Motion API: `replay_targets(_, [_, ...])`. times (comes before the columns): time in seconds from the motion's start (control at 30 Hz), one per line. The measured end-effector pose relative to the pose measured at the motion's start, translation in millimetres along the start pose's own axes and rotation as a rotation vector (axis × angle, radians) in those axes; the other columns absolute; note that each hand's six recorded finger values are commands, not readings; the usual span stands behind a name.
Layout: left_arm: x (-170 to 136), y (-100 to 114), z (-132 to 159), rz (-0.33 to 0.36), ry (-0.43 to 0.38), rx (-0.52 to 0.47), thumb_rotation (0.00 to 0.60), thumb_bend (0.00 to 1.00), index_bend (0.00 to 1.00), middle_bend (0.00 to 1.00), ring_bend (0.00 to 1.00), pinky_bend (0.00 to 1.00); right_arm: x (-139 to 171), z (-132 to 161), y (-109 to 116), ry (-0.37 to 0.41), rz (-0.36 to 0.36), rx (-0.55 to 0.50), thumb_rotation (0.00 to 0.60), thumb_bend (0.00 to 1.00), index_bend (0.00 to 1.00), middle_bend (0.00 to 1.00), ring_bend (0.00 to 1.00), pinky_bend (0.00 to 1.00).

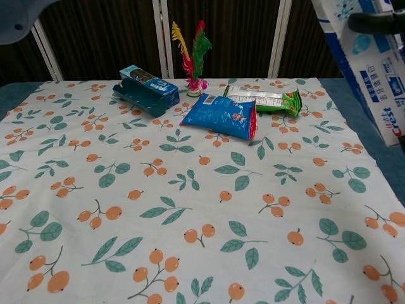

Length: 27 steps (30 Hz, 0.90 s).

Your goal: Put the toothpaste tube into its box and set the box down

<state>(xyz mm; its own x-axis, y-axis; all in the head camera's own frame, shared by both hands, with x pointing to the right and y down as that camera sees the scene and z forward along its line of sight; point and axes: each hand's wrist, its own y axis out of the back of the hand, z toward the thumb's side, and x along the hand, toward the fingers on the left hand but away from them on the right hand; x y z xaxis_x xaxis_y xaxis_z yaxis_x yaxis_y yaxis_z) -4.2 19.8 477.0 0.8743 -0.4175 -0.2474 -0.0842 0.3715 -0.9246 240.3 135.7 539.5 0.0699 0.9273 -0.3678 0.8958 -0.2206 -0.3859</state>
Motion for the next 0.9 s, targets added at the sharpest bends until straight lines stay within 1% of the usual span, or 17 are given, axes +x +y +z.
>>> replay_targets(0.2, [2,13,-18,0.044,0.069,-0.022,0.6,0.04,0.32,0.34,0.28,0.41,1,1,10,0.011,-0.068,-0.137,0.6,0.36,0.41,0.52,0.44,0.42])
replay_targets(0.37, [-5,21,-32,0.059,0.112,-0.045,0.6,0.04,0.32,0.34,0.28,0.41,0,-1,26,0.017,-0.155,-0.284,0.6,0.36,0.41,0.52,0.44,0.42])
replay_targets(0.47, [-19,26,-40,0.066,0.134,-0.06,0.6,0.04,0.32,0.34,0.28,0.41,-1,-1,40,0.029,-0.214,-0.352,0.6,0.36,0.41,0.52,0.44,0.42])
replay_targets(0.53, [-40,25,-47,0.055,0.151,-0.067,0.6,0.04,0.32,0.34,0.28,0.41,-2,-2,52,0.04,-0.257,-0.389,0.6,0.36,0.41,0.52,0.44,0.42])
replay_targets(0.6, [-65,23,-54,0.028,0.166,-0.073,0.6,0.04,0.32,0.34,0.28,0.41,-1,-4,59,0.042,-0.281,-0.391,0.6,0.36,0.41,0.52,0.44,0.42])
replay_targets(0.7, [-104,19,-59,-0.021,0.185,-0.087,0.6,0.04,0.32,0.34,0.28,0.41,-1,-6,63,0.038,-0.281,-0.349,0.6,0.36,0.41,0.52,0.44,0.42])
replay_targets(0.8, [-142,16,-60,-0.069,0.208,-0.104,0.6,0.04,0.31,0.34,0.28,0.41,0,-12,62,0.024,-0.256,-0.276,0.6,0.36,0.41,0.52,0.44,0.42])
replay_targets(0.87, [-164,14,-60,-0.099,0.229,-0.117,0.6,0.04,0.31,0.34,0.28,0.41,2,-19,58,0.003,-0.222,-0.209,0.6,0.36,0.41,0.52,0.44,0.42])
replay_targets(0.9, [-181,13,-60,-0.117,0.25,-0.13,0.6,0.04,0.31,0.34,0.28,0.41,3,-23,56,-0.008,-0.207,-0.177,0.6,0.36,0.41,0.52,0.44,0.42])
